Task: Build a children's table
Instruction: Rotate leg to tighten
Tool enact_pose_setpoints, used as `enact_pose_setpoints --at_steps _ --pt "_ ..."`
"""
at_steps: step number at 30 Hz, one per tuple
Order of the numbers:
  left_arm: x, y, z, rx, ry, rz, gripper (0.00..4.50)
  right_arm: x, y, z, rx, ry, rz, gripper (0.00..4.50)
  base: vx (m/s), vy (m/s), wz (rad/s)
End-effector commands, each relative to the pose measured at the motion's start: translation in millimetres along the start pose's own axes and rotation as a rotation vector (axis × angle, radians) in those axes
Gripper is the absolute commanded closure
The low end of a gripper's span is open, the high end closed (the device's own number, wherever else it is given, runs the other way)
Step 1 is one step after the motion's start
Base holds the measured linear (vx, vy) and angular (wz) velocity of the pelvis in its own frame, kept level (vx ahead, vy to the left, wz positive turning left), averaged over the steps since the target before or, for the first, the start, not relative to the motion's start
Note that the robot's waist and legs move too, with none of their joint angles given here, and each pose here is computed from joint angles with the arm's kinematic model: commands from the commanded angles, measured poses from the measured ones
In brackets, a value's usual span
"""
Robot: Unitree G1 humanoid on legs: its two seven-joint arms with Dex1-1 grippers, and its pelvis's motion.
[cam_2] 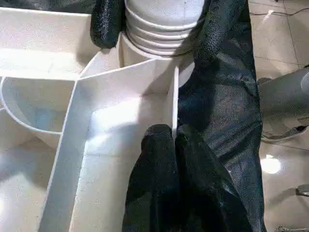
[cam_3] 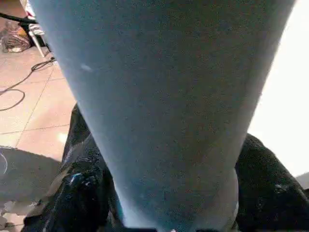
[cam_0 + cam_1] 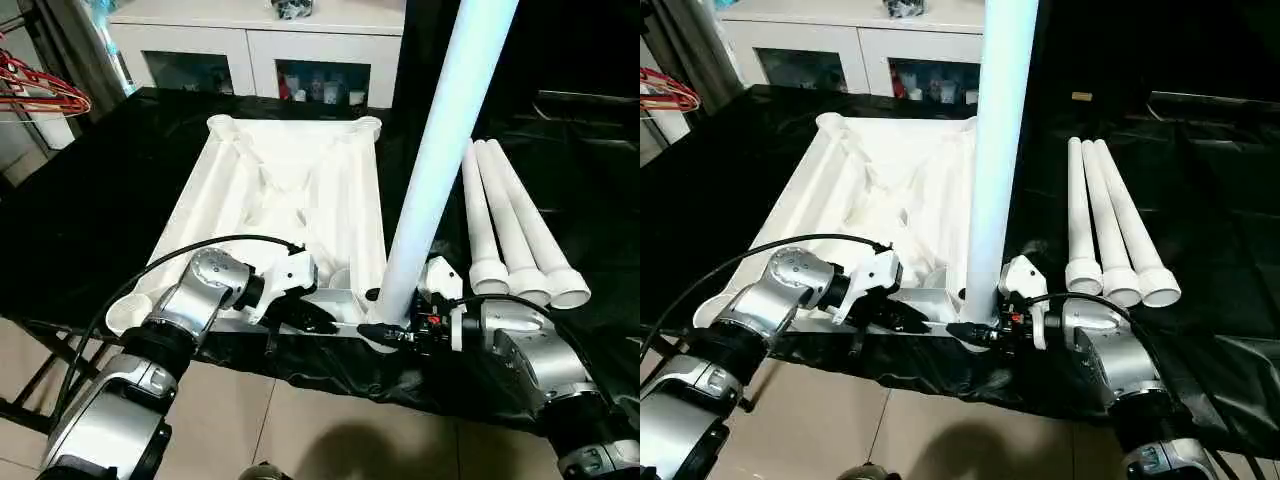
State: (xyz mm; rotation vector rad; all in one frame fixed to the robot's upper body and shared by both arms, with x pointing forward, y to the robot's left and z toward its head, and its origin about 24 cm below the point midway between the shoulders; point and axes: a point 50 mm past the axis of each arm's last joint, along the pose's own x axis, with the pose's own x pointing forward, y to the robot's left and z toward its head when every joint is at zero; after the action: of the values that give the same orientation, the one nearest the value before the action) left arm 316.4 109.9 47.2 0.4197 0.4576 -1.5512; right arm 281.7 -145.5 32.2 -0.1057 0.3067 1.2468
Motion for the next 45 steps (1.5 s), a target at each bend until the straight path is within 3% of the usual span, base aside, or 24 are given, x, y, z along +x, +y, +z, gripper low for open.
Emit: enact_pose_setpoints --at_steps 1,3,7,8,17,18,19,22,25,29,33,34,37,38,45 --pt "12.1 11.0 13.1 -0.015 -0.048 0.149 4.50 30.8 4.9 -11.9 0.093 -0.014 -0.092 1.76 0.000 0.000 0.00" --pt "17.7 14.0 17.3 -0.035 -0.080 0.211 4.50 37.7 -5.9 -14.2 0.139 -0.029 -0.255 1.76 0.000 0.000 0.00" --pt "23.2 14.3 19.9 -0.055 -0.094 0.244 4.50 43.0 -13.2 -16.4 0.174 -0.030 -0.358 1.76 0.000 0.000 0.00" --pt "30.5 14.7 21.9 -0.090 -0.102 0.293 4.50 49.3 -20.6 -17.0 0.226 -0.038 -0.470 1.76 0.000 0.000 0.00" --pt "56.5 17.8 35.8 -0.180 -0.132 0.478 4.50 63.5 -33.2 -16.7 0.342 -0.047 -0.728 1.77 0.000 0.000 0.00" --pt "59.7 16.5 37.7 -0.170 -0.136 0.475 4.50 64.4 -33.7 -16.8 0.346 -0.047 -0.742 1.21 0.000 0.000 0.00" --pt "62.7 15.2 39.1 -0.161 -0.139 0.465 4.50 65.3 -33.9 -17.0 0.351 -0.050 -0.746 1.07 0.000 0.000 0.00" --pt "65.2 13.9 40.8 -0.148 -0.142 0.453 4.50 66.4 -34.0 -17.2 0.357 -0.052 -0.741 1.00 0.000 0.000 0.00" --pt "65.7 12.9 42.8 -0.119 -0.144 0.440 4.50 65.9 -35.2 -16.8 0.340 -0.048 -0.756 0.66 0.000 0.000 0.00" --pt "61.4 14.3 39.2 -0.103 -0.131 0.460 4.50 43.3 -44.0 -9.2 0.242 -0.093 -0.837 0.66 0.000 0.000 0.00" --pt "58.8 17.6 37.2 -0.125 -0.132 0.499 4.50 27.6 -43.7 -6.4 0.201 -0.122 -0.845 0.66 0.000 0.000 0.00" --pt "58.4 18.1 36.9 -0.130 -0.133 0.504 4.06 25.4 -43.3 -5.9 0.196 -0.128 -0.843 0.63 0.000 0.000 0.00" --pt "55.6 19.1 36.8 -0.130 -0.145 0.512 3.95 4.1 -38.5 -0.7 0.150 -0.165 -0.843 0.63 0.000 0.000 0.00" --pt "55.4 19.3 36.8 -0.127 -0.145 0.515 3.68 2.5 -38.1 -0.4 0.148 -0.167 -0.844 0.63 0.000 0.000 0.00" --pt "42.5 26.8 40.3 -0.076 -0.179 0.613 3.48 -26.1 -28.0 5.3 0.092 -0.167 -0.859 0.63 0.000 0.000 0.00"
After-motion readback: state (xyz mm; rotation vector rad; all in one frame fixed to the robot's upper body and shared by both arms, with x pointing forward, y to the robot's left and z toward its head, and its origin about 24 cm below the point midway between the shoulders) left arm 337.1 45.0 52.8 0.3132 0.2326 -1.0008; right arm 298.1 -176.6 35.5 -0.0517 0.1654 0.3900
